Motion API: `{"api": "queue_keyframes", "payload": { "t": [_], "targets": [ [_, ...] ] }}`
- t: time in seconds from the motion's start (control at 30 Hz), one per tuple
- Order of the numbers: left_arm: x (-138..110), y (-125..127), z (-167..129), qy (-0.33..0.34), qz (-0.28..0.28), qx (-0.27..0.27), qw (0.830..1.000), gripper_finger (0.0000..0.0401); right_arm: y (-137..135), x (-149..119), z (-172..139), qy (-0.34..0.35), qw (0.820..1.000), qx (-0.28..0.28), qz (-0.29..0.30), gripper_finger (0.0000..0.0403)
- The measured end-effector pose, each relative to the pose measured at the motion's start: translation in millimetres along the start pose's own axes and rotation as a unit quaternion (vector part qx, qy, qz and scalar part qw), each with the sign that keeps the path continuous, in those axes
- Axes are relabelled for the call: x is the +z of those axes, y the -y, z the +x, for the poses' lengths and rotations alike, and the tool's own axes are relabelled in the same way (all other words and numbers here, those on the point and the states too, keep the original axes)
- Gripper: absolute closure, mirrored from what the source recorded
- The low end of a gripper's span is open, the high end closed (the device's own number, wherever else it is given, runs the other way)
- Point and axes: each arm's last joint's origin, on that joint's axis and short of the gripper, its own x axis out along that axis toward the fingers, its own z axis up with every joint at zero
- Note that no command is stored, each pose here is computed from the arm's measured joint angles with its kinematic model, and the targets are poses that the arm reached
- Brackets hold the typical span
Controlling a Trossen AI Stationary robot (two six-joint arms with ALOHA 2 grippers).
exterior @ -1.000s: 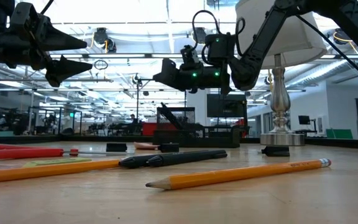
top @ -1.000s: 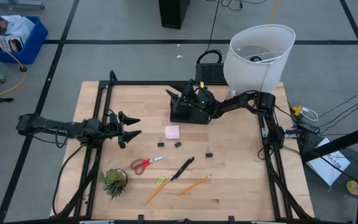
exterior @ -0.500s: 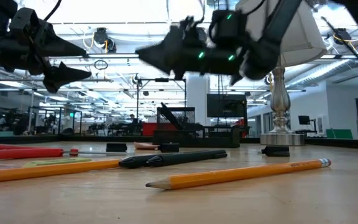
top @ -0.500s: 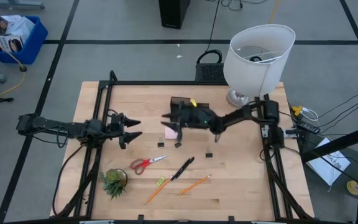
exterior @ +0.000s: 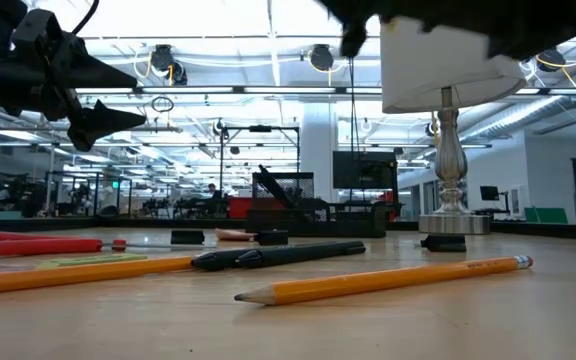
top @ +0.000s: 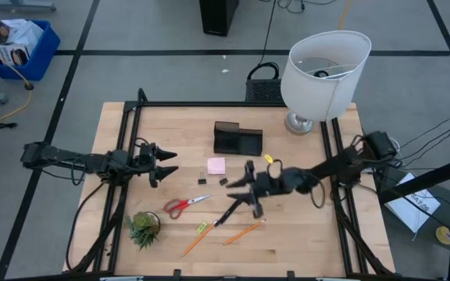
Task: Pick and place office supplies into organizer
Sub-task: Put the right black paper clip into the desk organizer
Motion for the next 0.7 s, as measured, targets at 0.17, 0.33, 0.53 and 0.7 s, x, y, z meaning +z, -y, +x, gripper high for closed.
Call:
{"api": "queue_keyframes", "payload": {
  "t": [0.17, 0.33, 0.53, 0.7],
  "targets": [
    [0.3, 0.1, 0.0, 0.002, -0.01, -0.001, 1.0, 0.0077, -29.8, -14.3, -25.5, -0.022, 0.997, 0.055, 0.05, 0.0292],
    [1.9, 0.7, 0.0, 0.01, -0.016, -0.003, 1.0, 0.0077, -54.8, -32.4, -36.4, -0.034, 0.987, 0.095, 0.128, 0.0293],
    [3.0, 1.1, 0.0, 0.016, -0.026, -0.003, 1.0, 0.0077, -89.7, -57.0, -54.2, -0.057, 0.977, -0.041, 0.2, 0.0294],
    [2.7, 0.9, 0.0, 0.015, -0.029, -0.002, 0.999, 0.0077, -126.6, -70.4, -81.5, -0.023, 0.953, -0.164, 0.253, 0.0294]
  ]
}}
